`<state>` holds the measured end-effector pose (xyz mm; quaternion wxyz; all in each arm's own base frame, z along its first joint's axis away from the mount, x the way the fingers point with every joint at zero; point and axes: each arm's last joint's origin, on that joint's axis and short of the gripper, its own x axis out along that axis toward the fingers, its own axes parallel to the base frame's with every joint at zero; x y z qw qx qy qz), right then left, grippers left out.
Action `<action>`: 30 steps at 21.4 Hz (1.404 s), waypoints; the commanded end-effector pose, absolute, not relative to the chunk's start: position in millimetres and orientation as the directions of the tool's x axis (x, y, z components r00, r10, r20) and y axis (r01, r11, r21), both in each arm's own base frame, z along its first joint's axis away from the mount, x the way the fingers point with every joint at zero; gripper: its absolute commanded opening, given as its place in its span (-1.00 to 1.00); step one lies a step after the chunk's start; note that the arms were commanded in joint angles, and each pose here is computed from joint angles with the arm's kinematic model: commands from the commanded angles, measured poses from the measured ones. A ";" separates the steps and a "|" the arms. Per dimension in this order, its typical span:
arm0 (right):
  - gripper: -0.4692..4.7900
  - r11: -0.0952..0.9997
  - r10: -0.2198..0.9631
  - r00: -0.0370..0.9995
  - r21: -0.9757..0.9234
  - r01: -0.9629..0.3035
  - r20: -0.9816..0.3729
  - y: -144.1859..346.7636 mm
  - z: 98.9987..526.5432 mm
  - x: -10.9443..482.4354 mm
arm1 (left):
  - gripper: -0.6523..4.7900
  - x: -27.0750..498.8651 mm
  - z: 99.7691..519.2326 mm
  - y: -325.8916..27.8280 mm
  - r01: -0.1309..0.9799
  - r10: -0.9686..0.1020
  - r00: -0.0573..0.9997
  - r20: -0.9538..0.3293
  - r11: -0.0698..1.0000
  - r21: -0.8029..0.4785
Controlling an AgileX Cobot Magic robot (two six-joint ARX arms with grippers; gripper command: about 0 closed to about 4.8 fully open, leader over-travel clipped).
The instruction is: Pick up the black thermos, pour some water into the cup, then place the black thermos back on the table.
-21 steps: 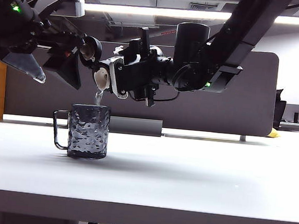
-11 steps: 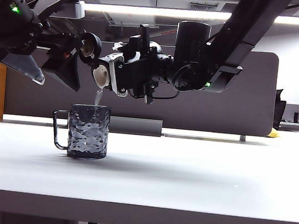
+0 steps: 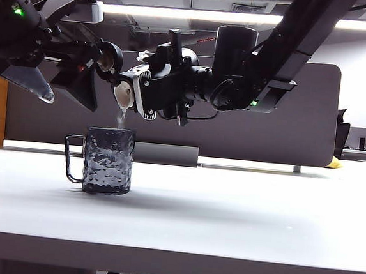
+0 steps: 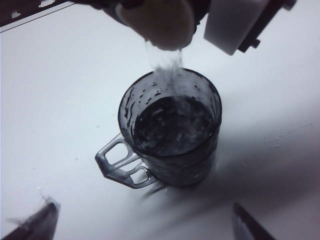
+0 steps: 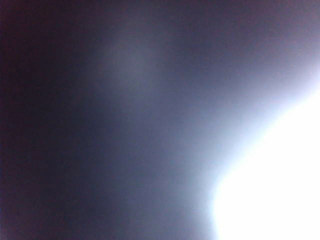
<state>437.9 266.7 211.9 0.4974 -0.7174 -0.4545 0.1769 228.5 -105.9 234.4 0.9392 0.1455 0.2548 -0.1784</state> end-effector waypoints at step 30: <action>-0.46 0.912 0.409 0.885 -0.101 -0.397 0.221 175.4 249.5 323.1 | 1.00 189.1 297.7 -96.5 0.500 -0.465 0.850 -0.249 0.860 0.102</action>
